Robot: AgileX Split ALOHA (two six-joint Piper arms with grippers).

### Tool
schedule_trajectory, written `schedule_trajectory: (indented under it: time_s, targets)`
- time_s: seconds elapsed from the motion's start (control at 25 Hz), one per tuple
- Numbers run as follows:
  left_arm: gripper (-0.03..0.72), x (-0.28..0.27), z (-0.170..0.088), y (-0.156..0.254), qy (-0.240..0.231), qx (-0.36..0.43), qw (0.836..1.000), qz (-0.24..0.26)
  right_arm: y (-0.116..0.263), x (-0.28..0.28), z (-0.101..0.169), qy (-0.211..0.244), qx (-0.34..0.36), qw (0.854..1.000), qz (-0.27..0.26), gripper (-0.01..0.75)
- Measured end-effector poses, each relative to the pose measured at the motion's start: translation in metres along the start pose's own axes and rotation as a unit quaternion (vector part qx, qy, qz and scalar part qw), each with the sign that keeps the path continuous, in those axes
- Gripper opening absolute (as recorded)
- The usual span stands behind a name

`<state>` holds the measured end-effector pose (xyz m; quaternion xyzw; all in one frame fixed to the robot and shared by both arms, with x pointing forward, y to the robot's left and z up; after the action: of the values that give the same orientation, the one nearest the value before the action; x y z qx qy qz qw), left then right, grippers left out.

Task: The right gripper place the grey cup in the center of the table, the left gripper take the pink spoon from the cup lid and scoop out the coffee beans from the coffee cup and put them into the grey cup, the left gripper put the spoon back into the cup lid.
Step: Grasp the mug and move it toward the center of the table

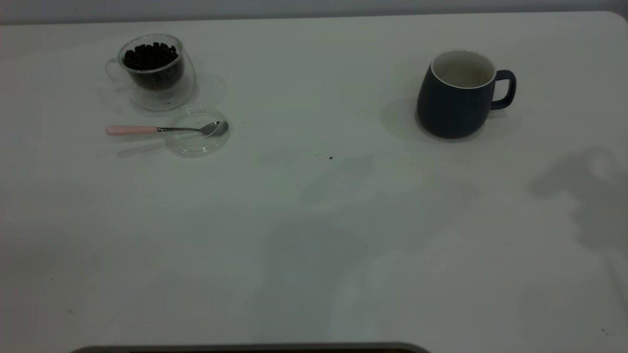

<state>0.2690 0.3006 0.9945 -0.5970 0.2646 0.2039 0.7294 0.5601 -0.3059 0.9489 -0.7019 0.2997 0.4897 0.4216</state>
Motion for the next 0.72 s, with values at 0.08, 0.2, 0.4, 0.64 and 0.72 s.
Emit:
schedule_trajectory:
  time_s: [0.08,0.2,0.4,0.64,0.72]
  targets:
    - [0.588,0.0,0.0,0.0,0.0,0.0,1.0,0.0,-0.011,0.03,-0.006,-0.008,-0.035,0.999,0.014,0.701]
    - [0.588,0.0,0.0,0.0,0.0,0.0,1.0,0.0,-0.022,0.071,-0.012,-0.019,-0.074,0.997,0.029,0.699]
    - [0.588,0.0,0.0,0.0,0.0,0.0,1.0,0.0,-0.043,0.134,-0.009,-0.029,-0.153,0.987,0.036,0.694]
    - [0.588,0.0,0.0,0.0,0.0,0.0,1.0,0.0,-0.078,0.172,-0.008,-0.005,-0.202,0.979,0.003,0.683]
    - [0.588,0.0,0.0,0.0,0.0,0.0,1.0,0.0,-0.089,0.179,-0.004,0.003,-0.213,0.977,-0.014,0.678]
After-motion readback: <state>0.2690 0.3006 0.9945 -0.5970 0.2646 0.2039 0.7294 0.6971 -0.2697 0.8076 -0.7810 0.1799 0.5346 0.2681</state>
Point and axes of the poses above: a point on each arm's last joint axis where the gripper is mounted, x pointing out along that axis toward the gripper, z along the wrist's bending axis when the last joint is at zero, y = z × x, the point moved 6 cm from there along x, pointing out along that axis toward the gripper, and after that the axes turned 10 degrees about x, right-handed, at the moved point
